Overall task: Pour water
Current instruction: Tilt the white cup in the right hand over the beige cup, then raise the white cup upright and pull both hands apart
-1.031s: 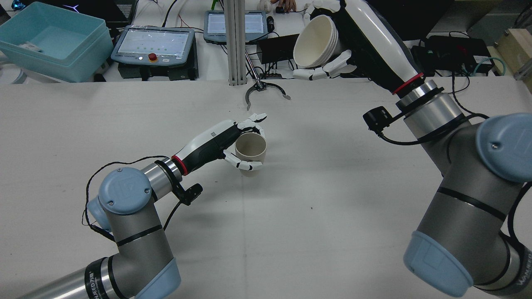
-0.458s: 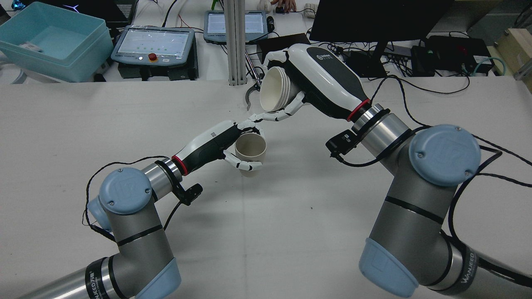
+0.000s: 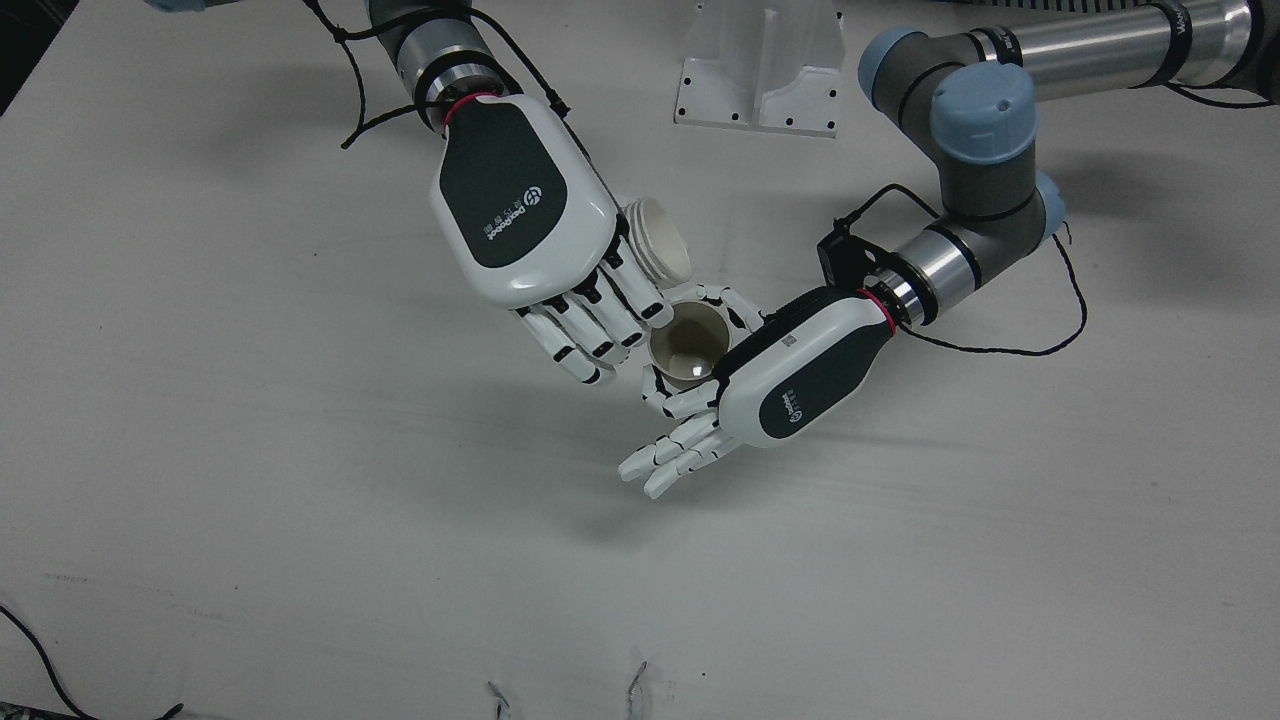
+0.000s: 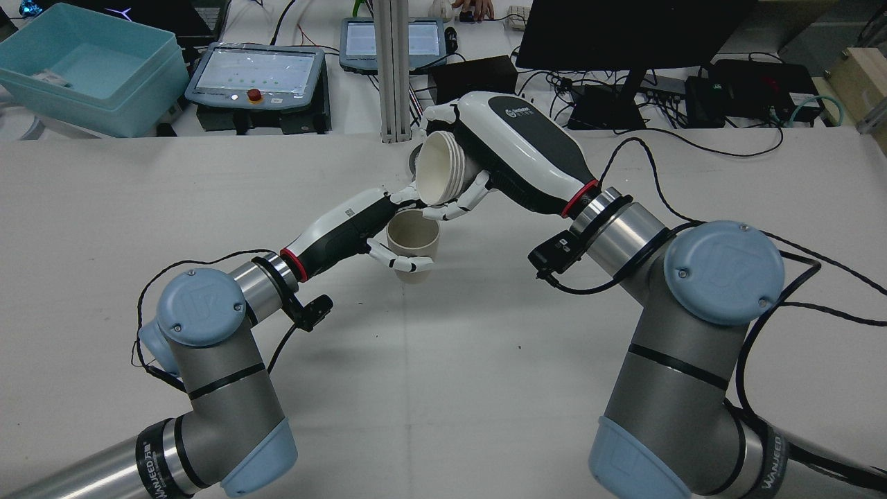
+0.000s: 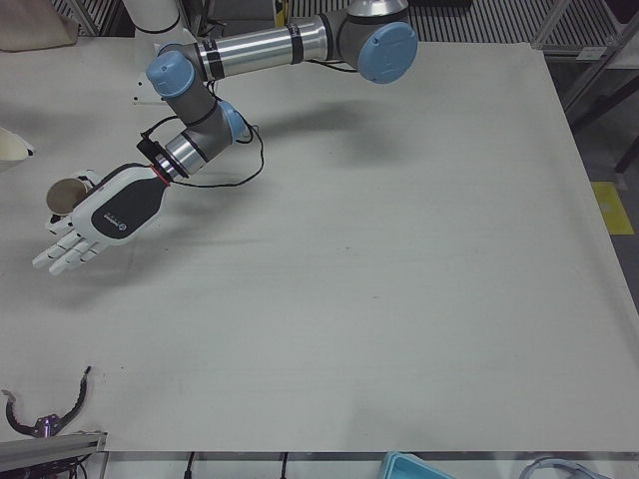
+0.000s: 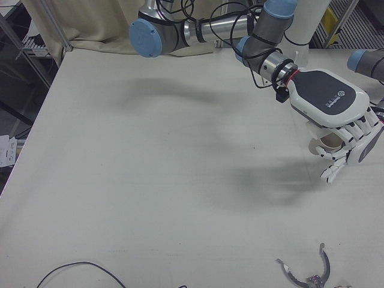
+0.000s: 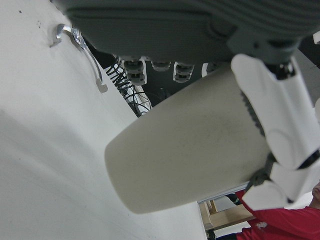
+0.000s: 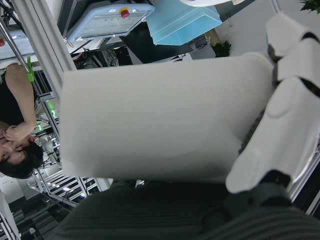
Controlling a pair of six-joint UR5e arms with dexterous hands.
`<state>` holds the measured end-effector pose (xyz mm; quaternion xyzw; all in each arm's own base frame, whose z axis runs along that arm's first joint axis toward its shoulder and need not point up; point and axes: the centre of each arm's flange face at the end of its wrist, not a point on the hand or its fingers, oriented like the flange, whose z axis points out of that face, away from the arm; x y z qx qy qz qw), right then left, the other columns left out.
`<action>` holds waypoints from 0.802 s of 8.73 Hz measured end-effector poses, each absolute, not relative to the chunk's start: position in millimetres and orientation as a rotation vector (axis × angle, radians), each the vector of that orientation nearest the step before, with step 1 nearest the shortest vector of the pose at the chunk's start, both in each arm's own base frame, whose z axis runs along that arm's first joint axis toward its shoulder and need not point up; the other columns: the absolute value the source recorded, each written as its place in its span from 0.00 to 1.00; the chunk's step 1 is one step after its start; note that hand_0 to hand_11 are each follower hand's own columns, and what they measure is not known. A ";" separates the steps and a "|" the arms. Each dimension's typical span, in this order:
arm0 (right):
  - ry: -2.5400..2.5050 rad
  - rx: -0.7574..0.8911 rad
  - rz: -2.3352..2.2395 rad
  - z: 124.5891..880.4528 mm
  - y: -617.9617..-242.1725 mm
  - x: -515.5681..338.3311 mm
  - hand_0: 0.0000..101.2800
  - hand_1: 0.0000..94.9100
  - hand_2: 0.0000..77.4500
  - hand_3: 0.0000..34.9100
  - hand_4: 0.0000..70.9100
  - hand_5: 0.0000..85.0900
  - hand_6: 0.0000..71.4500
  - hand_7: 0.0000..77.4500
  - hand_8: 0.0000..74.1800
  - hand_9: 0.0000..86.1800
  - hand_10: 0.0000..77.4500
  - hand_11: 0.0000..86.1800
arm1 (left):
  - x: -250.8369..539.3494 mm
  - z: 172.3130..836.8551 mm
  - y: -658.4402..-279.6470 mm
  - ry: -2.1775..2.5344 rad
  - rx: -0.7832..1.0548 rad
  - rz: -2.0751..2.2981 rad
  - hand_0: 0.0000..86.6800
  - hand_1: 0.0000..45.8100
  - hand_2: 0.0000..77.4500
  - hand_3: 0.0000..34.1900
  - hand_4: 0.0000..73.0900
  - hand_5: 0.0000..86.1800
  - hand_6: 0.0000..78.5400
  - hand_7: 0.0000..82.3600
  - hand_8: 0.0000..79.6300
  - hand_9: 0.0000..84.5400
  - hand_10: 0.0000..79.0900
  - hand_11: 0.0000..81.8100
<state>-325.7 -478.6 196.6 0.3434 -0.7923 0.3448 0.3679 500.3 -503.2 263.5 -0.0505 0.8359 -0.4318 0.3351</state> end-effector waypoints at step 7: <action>-2.214 0.788 1.562 292.4 -544.8 -184.5 0.48 0.09 0.39 0.00 0.19 0.73 0.63 0.75 0.57 0.66 0.36 0.47 | 316.6 377.0 -563.8 2.124 -0.016 -1.381 0.45 0.33 0.47 0.00 0.34 0.61 0.03 0.10 0.01 0.03 0.07 0.12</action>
